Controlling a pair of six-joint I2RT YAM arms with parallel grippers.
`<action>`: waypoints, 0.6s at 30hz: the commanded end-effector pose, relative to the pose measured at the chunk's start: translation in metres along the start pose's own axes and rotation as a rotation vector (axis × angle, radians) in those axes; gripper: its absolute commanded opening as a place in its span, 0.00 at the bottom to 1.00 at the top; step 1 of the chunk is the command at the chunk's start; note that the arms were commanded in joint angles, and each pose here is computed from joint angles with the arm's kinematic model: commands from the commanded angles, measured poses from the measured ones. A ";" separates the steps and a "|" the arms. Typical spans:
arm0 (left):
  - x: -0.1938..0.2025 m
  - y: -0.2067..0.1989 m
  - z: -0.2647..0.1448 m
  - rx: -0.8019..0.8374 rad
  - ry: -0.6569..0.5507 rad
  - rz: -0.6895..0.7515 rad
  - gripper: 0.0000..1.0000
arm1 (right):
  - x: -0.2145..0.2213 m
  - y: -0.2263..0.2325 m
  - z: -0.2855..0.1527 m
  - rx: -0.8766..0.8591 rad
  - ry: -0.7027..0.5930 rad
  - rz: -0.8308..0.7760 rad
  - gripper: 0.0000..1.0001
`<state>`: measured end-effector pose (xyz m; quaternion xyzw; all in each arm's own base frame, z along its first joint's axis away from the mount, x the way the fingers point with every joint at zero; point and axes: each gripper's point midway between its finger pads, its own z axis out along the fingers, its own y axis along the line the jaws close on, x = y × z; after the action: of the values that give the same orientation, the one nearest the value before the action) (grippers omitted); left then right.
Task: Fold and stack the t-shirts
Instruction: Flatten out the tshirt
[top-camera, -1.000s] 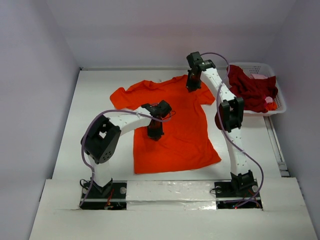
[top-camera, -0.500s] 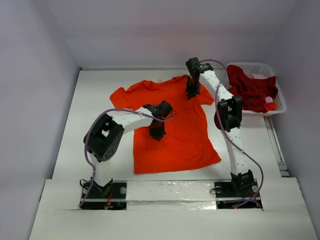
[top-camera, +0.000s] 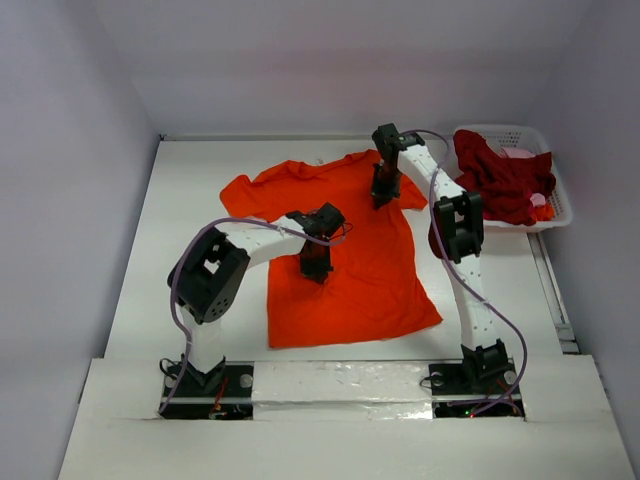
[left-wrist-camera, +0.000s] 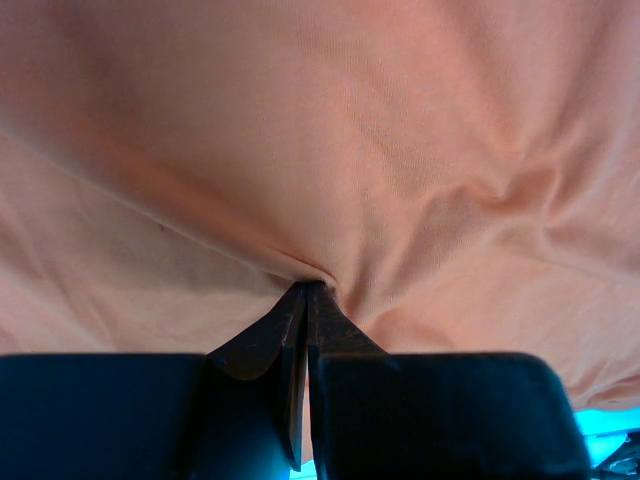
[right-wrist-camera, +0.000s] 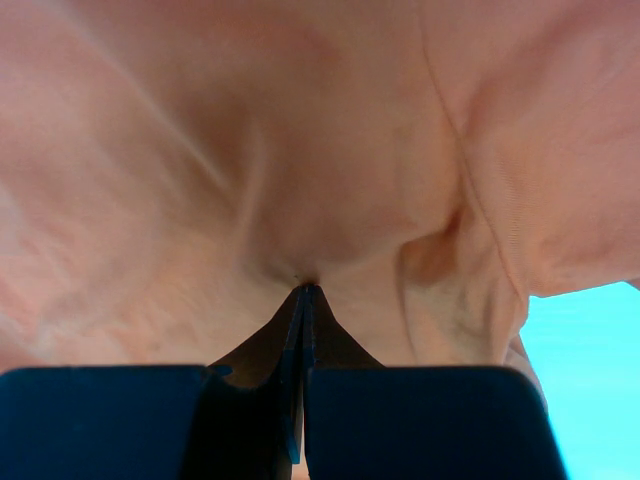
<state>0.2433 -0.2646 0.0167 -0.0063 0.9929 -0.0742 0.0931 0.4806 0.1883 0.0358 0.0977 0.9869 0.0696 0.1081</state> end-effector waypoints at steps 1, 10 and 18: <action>0.026 0.014 0.008 -0.041 0.076 0.030 0.00 | 0.004 0.005 0.003 -0.054 0.030 -0.004 0.00; 0.023 0.014 0.011 -0.049 0.073 0.035 0.00 | 0.018 0.001 0.013 -0.054 0.064 0.006 0.00; 0.028 0.017 0.017 -0.057 0.086 0.037 0.00 | 0.018 0.000 0.012 -0.049 0.055 0.019 0.00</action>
<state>0.2427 -0.2651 0.0166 0.0011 0.9927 -0.0772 0.0928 0.4736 0.1954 0.0270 0.0997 0.9847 0.1087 0.0925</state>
